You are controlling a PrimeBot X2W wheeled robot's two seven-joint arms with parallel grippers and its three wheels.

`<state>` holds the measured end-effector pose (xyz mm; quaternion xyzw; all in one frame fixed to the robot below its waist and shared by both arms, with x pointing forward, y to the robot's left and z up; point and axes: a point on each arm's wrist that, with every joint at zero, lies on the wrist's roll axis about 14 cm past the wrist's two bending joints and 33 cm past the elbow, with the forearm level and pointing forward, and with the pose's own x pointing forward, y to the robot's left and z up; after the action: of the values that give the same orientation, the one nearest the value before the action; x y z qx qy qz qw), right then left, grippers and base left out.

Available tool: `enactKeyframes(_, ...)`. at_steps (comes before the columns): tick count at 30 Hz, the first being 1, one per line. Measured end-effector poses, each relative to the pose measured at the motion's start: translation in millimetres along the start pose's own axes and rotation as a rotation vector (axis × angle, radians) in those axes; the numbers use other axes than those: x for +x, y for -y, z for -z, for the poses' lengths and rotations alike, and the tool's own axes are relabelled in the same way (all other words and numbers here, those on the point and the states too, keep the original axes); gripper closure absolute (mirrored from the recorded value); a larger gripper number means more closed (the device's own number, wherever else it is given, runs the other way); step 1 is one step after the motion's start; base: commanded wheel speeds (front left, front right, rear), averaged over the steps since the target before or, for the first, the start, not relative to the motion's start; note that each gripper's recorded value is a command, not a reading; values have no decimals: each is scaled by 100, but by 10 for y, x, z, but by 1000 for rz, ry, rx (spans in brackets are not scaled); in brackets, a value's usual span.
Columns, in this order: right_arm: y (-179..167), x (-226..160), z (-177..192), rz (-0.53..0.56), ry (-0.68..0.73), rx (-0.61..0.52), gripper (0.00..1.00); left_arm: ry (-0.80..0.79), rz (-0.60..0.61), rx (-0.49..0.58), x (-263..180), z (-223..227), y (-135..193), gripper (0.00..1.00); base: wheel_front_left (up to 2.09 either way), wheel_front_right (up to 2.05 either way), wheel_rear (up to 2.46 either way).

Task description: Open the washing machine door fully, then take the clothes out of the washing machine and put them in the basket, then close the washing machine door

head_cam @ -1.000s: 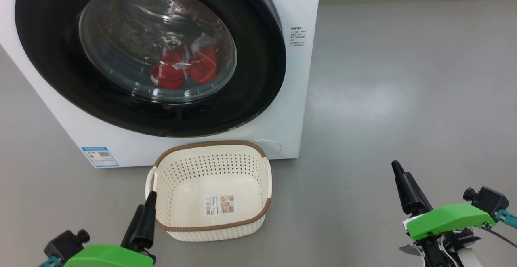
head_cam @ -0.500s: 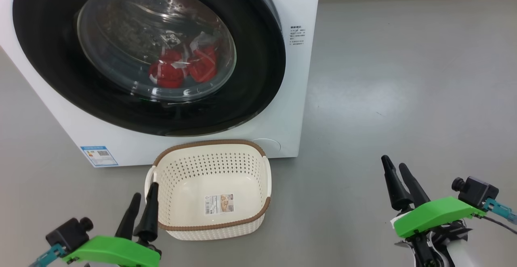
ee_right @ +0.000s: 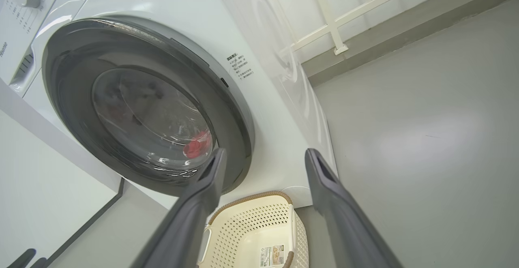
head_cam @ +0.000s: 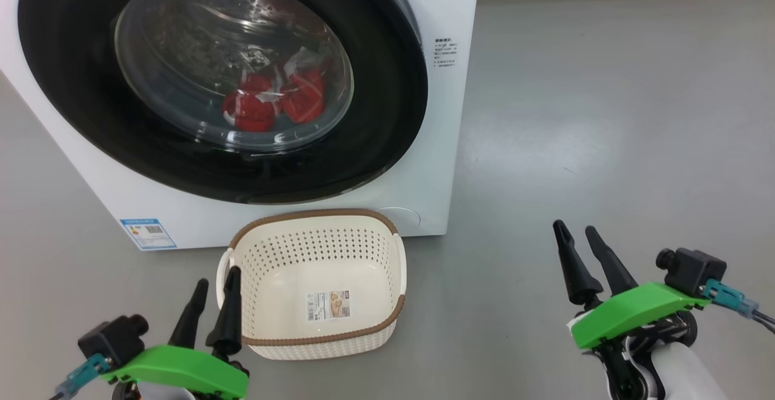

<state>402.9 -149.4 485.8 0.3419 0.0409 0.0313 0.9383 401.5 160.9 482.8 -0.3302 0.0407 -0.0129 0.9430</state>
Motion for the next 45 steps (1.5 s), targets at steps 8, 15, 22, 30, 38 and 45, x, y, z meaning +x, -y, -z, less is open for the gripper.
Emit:
enactKeyframes(8, -98, 54, -76, -34, 26, -98, 0, 29, 35, 94, 70, -77, 109, 0, 0, 0, 0)
enactKeyframes(15, -83, 53, -75, -37, 28, -182, 0, 34, 46, 169, 83, -72, 130, 0, 0, 0, 0)
enactKeyframes(22, -154, 120, -131, -62, 46, -267, 0, 50, 62, 243, 123, -110, 175, 0, 0, 0, 0)
enactKeyframes(30, -177, 118, -116, -80, 47, -365, 0, 74, 87, 330, 162, -162, 251, 0, 0, 0, 0)
enactKeyframes(38, -277, 172, -169, -120, 68, -474, 0, 104, 104, 417, 199, -210, 321, 0, 0, 0, 0)
enactKeyframes(45, -290, 182, -171, -138, 71, -568, 0, 118, 118, 494, 211, -224, 362, 0, 0, 0, 0)
